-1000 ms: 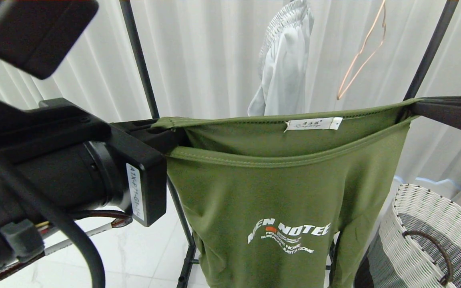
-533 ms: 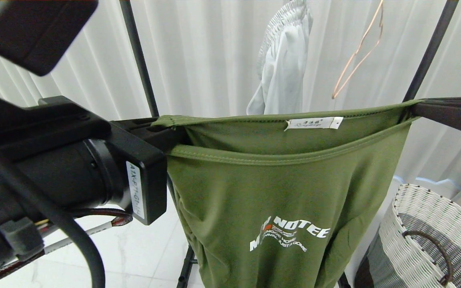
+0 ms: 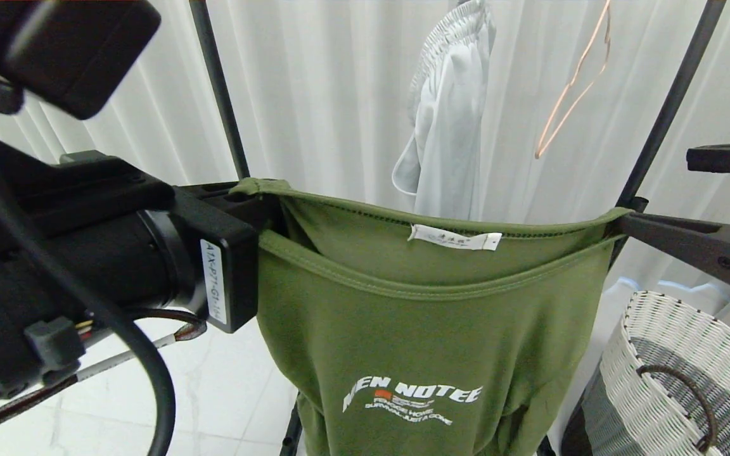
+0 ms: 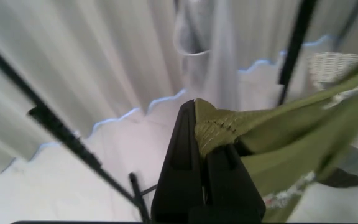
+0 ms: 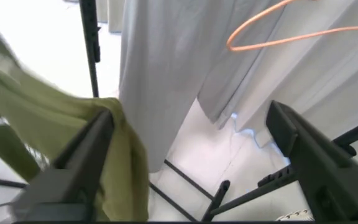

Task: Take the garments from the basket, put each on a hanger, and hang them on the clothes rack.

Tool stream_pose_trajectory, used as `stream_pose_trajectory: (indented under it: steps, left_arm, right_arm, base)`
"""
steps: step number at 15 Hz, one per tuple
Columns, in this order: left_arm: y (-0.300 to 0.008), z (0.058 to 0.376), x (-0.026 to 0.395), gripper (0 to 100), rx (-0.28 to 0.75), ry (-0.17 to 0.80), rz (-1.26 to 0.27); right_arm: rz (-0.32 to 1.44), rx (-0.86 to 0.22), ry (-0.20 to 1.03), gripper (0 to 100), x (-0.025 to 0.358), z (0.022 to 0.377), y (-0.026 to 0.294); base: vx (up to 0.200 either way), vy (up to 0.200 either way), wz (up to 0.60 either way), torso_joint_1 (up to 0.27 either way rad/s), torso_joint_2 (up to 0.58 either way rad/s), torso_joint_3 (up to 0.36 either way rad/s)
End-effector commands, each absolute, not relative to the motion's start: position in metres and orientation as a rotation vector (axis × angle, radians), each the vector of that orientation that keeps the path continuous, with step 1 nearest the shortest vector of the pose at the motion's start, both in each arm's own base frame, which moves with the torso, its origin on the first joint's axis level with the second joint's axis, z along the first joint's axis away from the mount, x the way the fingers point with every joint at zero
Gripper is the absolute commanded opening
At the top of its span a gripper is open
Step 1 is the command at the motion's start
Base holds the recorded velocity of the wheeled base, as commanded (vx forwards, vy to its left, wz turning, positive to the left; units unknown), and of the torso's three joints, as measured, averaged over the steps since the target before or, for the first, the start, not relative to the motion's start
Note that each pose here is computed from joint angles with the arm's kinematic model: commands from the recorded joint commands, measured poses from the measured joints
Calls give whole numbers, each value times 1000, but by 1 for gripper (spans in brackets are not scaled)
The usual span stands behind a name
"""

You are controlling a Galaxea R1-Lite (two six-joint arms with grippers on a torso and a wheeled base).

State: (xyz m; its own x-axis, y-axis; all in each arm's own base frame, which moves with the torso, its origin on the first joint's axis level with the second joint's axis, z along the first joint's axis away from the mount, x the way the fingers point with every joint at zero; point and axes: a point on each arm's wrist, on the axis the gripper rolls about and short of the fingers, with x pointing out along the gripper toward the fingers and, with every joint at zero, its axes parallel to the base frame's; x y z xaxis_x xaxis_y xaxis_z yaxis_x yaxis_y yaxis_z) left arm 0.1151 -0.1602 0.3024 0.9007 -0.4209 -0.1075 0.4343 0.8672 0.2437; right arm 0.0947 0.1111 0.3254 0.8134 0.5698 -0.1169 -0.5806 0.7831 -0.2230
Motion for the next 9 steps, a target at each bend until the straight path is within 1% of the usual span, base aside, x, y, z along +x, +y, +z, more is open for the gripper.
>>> stream_pose_trajectory:
  steps: [1, 2, 6, 7, 9]
  left_arm:
    - [-154, 300, 126, 0, 273, 67, -375]
    - [-152, 299, 127, 0, 274, 70, -362]
    - [-151, 290, 126, 0, 297, 93, -340]
    - [-150, 290, 126, 0, 297, 92, -330]
    - [-149, 292, 125, 0, 305, 85, -331]
  right_arm:
    - [662, -250, 27, 100, 84, 323, 104]
    - [685, -249, 25, 100, 80, 321, 102]
    - [674, -267, 47, 100, 80, 313, 101]
    - [655, -274, 60, 100, 82, 311, 100]
    - [557, -316, 137, 100, 88, 305, 91]
  base:
    - [0, 0, 0, 0, 0, 0]
    - [0, 0, 0, 0, 0, 0]
    - [0, 0, 0, 0, 0, 0]
    - [0, 0, 0, 0, 0, 0]
    - [0, 0, 0, 0, 0, 0]
